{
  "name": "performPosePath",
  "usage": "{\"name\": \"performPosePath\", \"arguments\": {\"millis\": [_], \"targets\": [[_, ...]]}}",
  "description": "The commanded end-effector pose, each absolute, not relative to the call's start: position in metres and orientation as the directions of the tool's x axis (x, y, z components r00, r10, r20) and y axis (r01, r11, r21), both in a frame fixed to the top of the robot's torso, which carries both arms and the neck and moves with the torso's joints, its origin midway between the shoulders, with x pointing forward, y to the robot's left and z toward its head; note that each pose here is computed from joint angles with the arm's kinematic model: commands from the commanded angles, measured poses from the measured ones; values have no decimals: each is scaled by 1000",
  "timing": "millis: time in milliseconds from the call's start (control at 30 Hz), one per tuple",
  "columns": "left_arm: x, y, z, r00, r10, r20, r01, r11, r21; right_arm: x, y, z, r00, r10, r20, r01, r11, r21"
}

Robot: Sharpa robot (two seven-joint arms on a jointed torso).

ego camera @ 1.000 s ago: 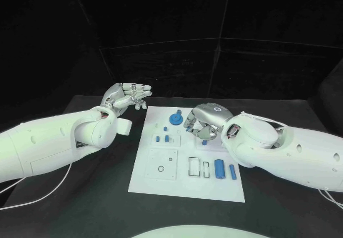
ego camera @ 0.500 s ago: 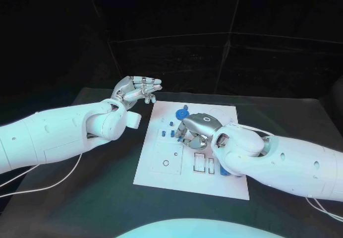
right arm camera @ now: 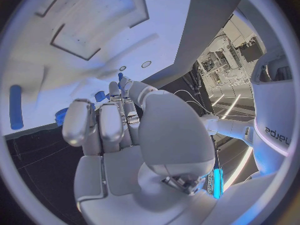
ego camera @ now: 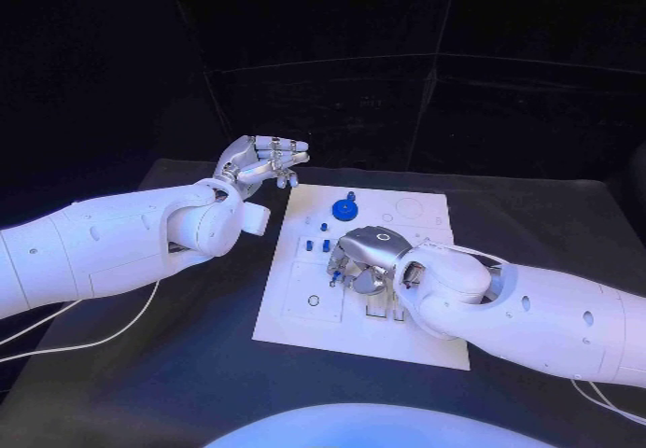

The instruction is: Assemble the parts on the task board

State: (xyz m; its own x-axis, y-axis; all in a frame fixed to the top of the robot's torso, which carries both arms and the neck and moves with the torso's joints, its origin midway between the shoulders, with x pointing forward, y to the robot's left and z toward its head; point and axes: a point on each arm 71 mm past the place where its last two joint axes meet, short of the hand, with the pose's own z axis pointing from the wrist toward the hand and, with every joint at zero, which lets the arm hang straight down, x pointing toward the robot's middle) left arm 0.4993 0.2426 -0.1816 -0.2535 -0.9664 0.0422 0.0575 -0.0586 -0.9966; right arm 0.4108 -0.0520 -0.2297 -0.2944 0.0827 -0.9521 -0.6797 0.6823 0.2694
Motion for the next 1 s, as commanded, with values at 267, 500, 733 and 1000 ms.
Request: {"name": "performPosePath", "arguments": {"millis": [267,500,733,1000], "targets": [[500,243,-180,-258,-965,46,67,-65,-996,409,-51,-232,-310,60,-949,-686,676,268],[500,243,-180,-258,-965,46,66,-65,-996,411,-50,-233,-314,53,-948,-684,680,265],[500,244,-180,-259,-965,47,64,-65,-996,411,-48,-235,-319,44,-947,-684,680,262],[500,243,-180,-260,-964,47,62,-66,-996,410,-44,-236,-327,32,-945,-689,676,262]]}}
